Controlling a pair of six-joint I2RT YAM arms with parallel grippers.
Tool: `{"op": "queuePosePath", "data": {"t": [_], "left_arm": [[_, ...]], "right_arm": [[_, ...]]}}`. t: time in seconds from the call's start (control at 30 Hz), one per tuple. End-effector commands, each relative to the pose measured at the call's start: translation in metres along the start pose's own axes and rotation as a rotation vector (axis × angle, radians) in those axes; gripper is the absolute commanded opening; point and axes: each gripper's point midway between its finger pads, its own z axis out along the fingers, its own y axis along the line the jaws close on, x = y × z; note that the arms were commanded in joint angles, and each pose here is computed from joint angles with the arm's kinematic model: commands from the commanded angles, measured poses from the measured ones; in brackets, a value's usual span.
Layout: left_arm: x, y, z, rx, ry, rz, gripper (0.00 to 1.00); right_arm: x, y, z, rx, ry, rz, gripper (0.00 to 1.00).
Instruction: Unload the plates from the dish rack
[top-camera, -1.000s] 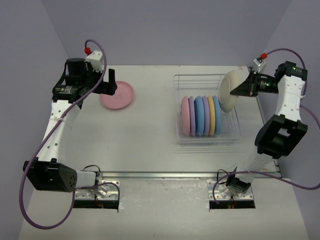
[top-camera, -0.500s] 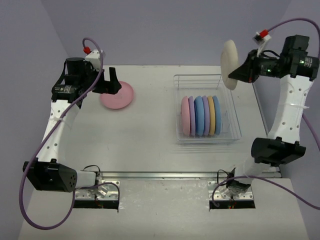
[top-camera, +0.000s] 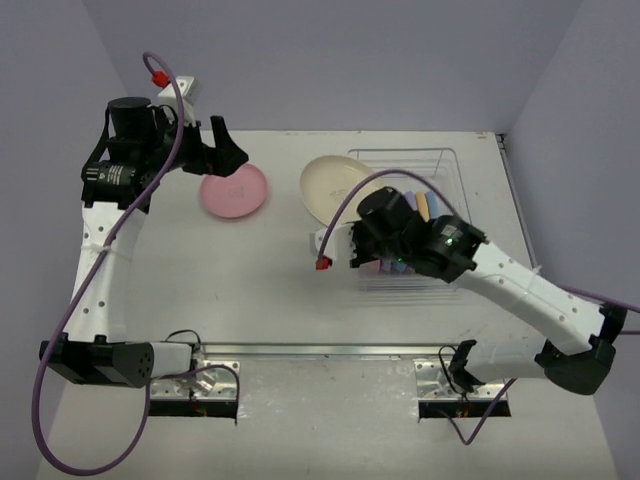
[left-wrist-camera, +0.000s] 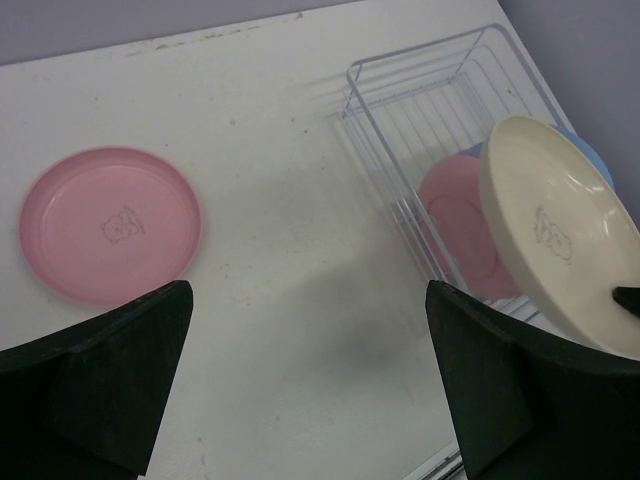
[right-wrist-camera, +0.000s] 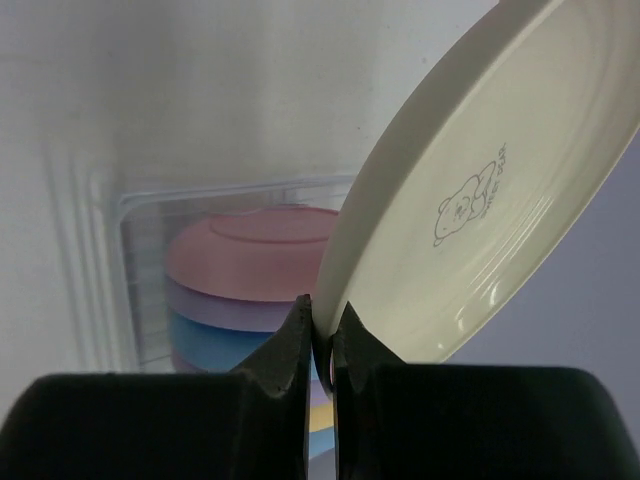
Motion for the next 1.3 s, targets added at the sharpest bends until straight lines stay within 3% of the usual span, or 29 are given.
{"op": "queuePosePath", "data": {"t": [0.0, 0.13, 0.37, 0.5, 0.8, 0.87, 0.97, 1.07, 1.13, 1.27], "left_arm": [[0.006, -0.021, -0.012, 0.091, 0.035, 0.063, 0.99], [0.025, -0.025, -0.007, 0.143, 0.106, 0.092, 0.88], [0.074, -0.041, 0.013, 0.141, 0.261, 0.169, 0.78], [0.087, -0.039, 0.022, 0.099, 0.285, 0.193, 0.67], [0.094, -0.032, 0.034, 0.070, 0.294, 0.185, 0.12], [0.094, -0.032, 0.036, 0.068, 0.290, 0.178, 0.03], [0.094, -0.030, 0.042, 0.066, 0.284, 0.156, 0.00], [0.088, -0.020, 0.045, 0.061, 0.265, 0.120, 0.00], [0.081, -0.007, 0.050, 0.063, 0.246, 0.069, 0.00], [0.065, 0.050, 0.058, -0.020, 0.215, -0.044, 0.00]], "right_arm": [[-0.015, -0.038, 0.004, 0.343, 0.141, -0.377, 0.00], [-0.031, -0.025, 0.023, 0.414, 0.158, -0.544, 0.00], [-0.052, -0.014, 0.037, 0.411, 0.145, -0.608, 0.00], [-0.062, -0.012, 0.038, 0.406, 0.132, -0.617, 0.00], [-0.060, -0.009, 0.035, 0.429, 0.137, -0.606, 0.00], [-0.056, -0.006, 0.036, 0.427, 0.139, -0.602, 0.06], [-0.047, -0.004, 0.030, 0.426, 0.139, -0.561, 0.27], [-0.034, -0.005, 0.027, 0.413, 0.149, -0.485, 0.76], [-0.019, -0.018, 0.020, 0.422, 0.152, -0.387, 0.94], [0.023, -0.045, -0.002, 0.430, 0.175, -0.110, 0.99]]}}
